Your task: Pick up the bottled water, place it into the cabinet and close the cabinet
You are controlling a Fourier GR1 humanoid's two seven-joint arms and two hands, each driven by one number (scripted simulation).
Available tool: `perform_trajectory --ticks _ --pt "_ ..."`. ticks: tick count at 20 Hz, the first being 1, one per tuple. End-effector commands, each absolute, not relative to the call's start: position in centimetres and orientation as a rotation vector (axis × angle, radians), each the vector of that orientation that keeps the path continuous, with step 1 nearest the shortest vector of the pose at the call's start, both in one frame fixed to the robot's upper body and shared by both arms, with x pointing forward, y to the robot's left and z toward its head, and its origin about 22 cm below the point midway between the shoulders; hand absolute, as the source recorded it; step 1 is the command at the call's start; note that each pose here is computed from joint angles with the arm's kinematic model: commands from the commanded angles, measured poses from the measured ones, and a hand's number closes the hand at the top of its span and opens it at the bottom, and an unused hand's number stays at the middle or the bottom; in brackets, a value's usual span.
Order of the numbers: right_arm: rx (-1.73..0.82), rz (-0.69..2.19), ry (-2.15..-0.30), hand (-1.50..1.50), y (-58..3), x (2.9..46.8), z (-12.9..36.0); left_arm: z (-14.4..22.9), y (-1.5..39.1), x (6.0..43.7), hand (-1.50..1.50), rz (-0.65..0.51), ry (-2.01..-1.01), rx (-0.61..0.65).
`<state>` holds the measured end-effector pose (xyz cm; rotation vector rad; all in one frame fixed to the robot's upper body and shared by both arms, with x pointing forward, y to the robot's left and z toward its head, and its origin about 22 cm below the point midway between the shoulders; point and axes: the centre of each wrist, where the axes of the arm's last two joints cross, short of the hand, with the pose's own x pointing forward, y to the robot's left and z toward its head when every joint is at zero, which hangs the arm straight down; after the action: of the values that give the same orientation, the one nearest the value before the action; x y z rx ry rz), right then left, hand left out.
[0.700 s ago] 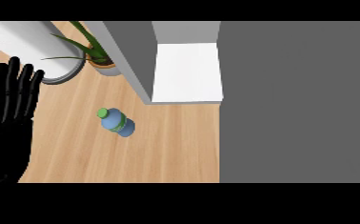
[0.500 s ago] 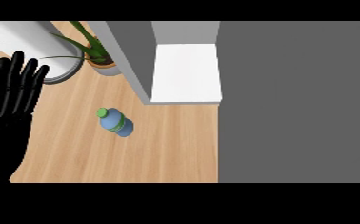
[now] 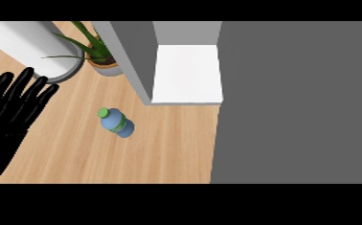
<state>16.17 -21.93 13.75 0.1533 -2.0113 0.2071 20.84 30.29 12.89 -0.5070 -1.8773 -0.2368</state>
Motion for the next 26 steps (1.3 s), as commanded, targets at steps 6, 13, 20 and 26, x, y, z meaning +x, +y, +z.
perform_trajectory --ticks 6,13,20,26 --pt "0.174 0.214 -1.996 -1.5 -19.3 14.5 14.5 14.8 33.7 19.3 -1.5 -0.246 -1.782 -0.554" --pt "0.198 0.195 -1.996 -1.5 -19.0 10.7 18.3 14.6 33.0 20.0 -1.5 -0.216 -1.756 -0.51" --pt "0.196 0.201 -2.014 -1.5 -18.2 12.7 17.8 12.1 33.5 22.1 -1.5 -0.327 -1.722 -0.438" --pt "0.185 0.206 -1.991 -1.5 -18.0 11.2 18.8 8.8 32.6 22.7 -1.5 -0.299 -1.677 -0.417"
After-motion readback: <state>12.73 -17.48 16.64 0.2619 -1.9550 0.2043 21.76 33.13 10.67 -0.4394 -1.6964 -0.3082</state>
